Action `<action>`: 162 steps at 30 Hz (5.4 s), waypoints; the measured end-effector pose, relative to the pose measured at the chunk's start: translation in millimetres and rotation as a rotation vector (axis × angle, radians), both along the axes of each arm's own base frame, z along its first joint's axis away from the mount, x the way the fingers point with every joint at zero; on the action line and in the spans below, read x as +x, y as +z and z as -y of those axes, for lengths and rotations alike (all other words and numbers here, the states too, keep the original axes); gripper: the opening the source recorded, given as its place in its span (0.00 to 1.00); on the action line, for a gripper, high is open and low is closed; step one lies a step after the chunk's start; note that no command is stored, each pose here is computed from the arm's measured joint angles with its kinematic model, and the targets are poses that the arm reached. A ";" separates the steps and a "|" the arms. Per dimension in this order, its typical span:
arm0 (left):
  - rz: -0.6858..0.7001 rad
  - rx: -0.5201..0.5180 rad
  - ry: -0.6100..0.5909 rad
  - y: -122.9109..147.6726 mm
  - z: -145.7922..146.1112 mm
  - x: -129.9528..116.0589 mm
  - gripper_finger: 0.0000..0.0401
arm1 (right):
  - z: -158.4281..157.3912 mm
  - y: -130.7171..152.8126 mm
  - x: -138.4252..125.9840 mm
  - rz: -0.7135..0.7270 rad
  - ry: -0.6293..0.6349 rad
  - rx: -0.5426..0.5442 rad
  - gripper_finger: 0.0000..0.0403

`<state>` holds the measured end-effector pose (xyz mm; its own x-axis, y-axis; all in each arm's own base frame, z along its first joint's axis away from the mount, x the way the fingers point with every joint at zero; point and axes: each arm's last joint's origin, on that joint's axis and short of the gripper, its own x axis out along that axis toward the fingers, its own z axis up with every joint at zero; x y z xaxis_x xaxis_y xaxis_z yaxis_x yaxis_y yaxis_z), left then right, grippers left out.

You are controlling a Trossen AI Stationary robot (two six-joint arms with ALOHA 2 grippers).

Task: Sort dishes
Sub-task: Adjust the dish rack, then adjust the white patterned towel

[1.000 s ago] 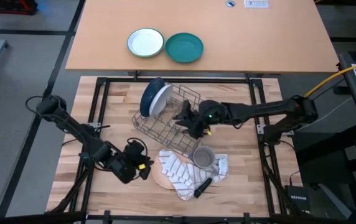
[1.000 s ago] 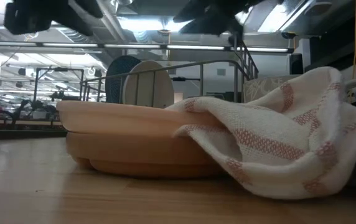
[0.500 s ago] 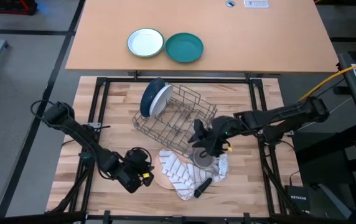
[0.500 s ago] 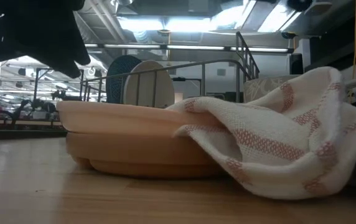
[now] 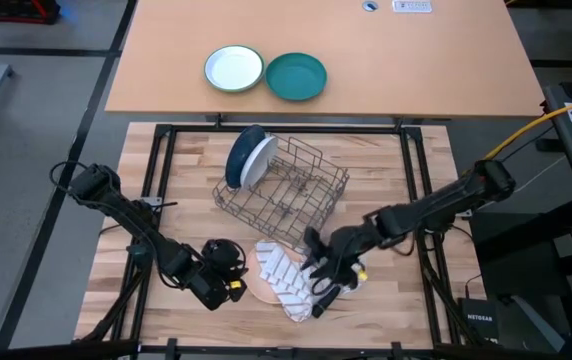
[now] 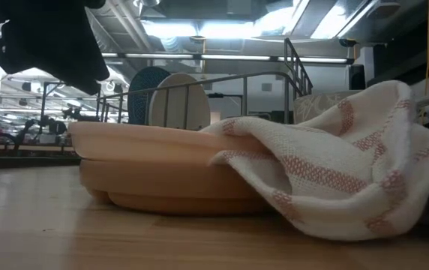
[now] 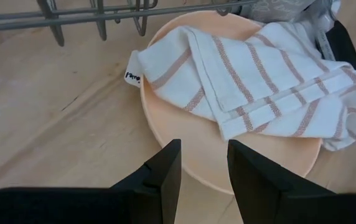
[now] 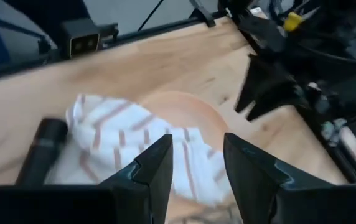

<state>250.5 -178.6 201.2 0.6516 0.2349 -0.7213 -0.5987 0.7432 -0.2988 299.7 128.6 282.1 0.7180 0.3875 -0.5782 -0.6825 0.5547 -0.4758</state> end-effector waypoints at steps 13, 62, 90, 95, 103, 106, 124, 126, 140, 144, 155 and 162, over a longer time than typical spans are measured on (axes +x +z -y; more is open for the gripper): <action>0.039 0.014 -0.064 3.1 4.0 4.7 0.30 | -24.8 -80.7 54.6 -0.133 -0.311 0.255 0.37; 0.031 0.066 -0.140 3.8 7.8 3.2 0.30 | 22.1 -88.9 63.3 -0.463 -0.890 0.293 0.37; 0.028 0.076 -0.150 3.9 7.8 3.2 0.30 | -24.9 -81.9 54.3 -0.490 -0.634 0.372 0.37; 0.028 0.076 -0.150 3.9 7.8 3.2 0.30 | -36.7 -81.9 49.0 -0.483 -0.642 0.369 0.37; 0.029 0.075 -0.150 3.9 7.8 3.3 0.30 | -43.4 -84.1 46.9 -0.494 -0.675 0.398 0.37; 0.032 0.073 -0.149 4.1 7.9 3.5 0.30 | -45.1 -95.9 50.1 -0.519 -0.700 0.400 0.37; 0.032 0.072 -0.149 4.2 7.9 3.5 0.30 | -49.7 -135.5 61.1 -0.568 -0.775 0.399 0.30; 0.032 0.073 -0.149 4.2 7.9 3.5 0.30 | -49.7 -135.5 61.1 -0.567 -0.773 0.396 0.24; 0.031 0.073 -0.149 4.2 7.8 3.5 0.30 | -56.9 -100.0 77.2 -0.492 -0.692 0.295 0.03; 0.035 0.061 -0.136 4.1 7.8 3.4 0.30 | -58.1 -75.7 81.4 -0.488 -0.690 0.225 0.03; 0.032 0.062 -0.134 3.9 7.6 3.1 0.30 | -57.5 -6.5 58.0 -0.591 -0.797 -0.061 0.02; 0.029 0.072 -0.145 3.9 7.7 3.1 0.30 | -61.2 34.6 27.6 -0.659 -0.918 -0.151 0.01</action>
